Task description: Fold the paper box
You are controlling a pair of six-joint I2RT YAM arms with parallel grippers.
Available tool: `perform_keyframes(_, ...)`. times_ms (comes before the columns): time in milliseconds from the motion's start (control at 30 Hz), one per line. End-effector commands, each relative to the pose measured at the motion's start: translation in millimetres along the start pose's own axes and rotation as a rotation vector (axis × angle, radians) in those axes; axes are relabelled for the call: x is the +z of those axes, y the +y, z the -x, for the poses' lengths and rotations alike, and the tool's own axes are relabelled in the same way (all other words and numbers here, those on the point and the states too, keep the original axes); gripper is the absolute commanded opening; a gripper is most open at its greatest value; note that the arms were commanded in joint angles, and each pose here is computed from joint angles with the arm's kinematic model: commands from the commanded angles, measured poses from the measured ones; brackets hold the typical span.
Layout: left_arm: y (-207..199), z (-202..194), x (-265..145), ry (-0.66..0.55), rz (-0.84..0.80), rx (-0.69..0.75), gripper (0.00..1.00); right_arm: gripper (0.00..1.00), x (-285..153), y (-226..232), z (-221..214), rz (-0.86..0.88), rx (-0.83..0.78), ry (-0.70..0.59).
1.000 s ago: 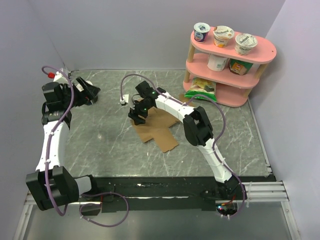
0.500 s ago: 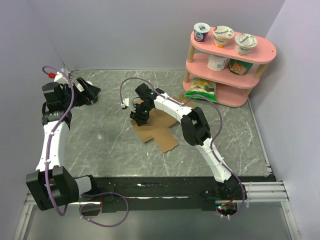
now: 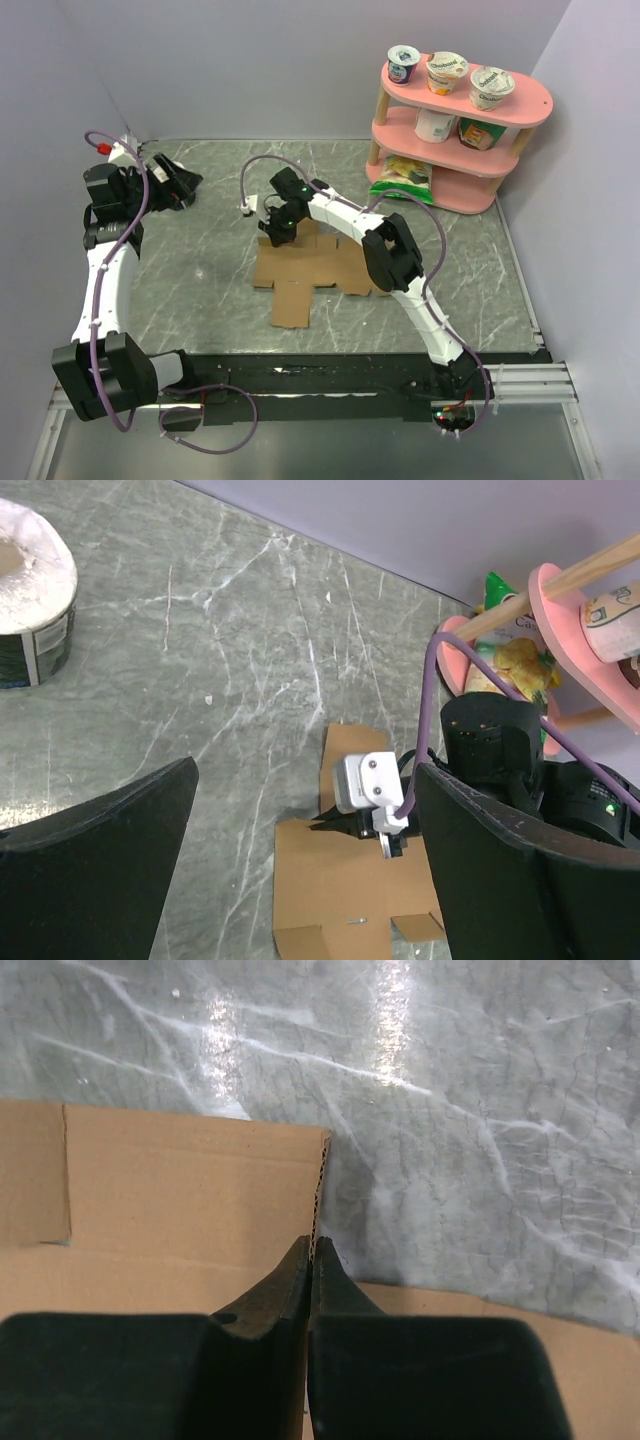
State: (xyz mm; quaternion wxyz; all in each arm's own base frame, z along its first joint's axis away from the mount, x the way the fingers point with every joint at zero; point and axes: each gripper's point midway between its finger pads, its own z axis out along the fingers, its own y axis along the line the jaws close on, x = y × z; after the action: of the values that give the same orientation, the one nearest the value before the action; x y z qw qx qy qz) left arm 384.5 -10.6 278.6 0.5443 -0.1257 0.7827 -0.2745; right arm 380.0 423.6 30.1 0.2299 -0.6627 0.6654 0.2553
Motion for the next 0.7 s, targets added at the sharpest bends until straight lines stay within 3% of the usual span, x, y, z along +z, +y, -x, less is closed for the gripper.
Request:
perform_keyframes(0,-16.3,10.8,-5.8,-0.033,-0.062,0.053,0.96,0.0,-49.6,-7.3,59.0,-0.11,-0.035,-0.127)
perform_keyframes(133,-28.1,16.5,-11.2,-0.057,-0.113,0.09,0.96,0.0,-88.2,-23.6,68.0,-0.293,0.059,-0.161)
perform_keyframes(333,-63.3,7.3,-13.7,-0.014,-0.33,0.12,0.96,0.0,-186.5,-43.3,78.9,-0.667,0.285,-0.258)
perform_keyframes(433,-77.1,0.0,-12.7,0.008,-0.371,0.168,0.96,0.0,-232.3,-39.8,80.3,-0.818,0.35,-0.314)
perform_keyframes(467,-85.8,-5.9,-12.0,0.025,-0.389,0.183,0.96,0.0,-259.6,-36.2,93.0,-0.872,0.35,-0.386)
perform_keyframes(667,-102.5,-25.7,-8.4,0.059,-0.431,0.268,0.96,0.0,-307.4,-13.3,70.1,-1.042,0.476,-0.53)
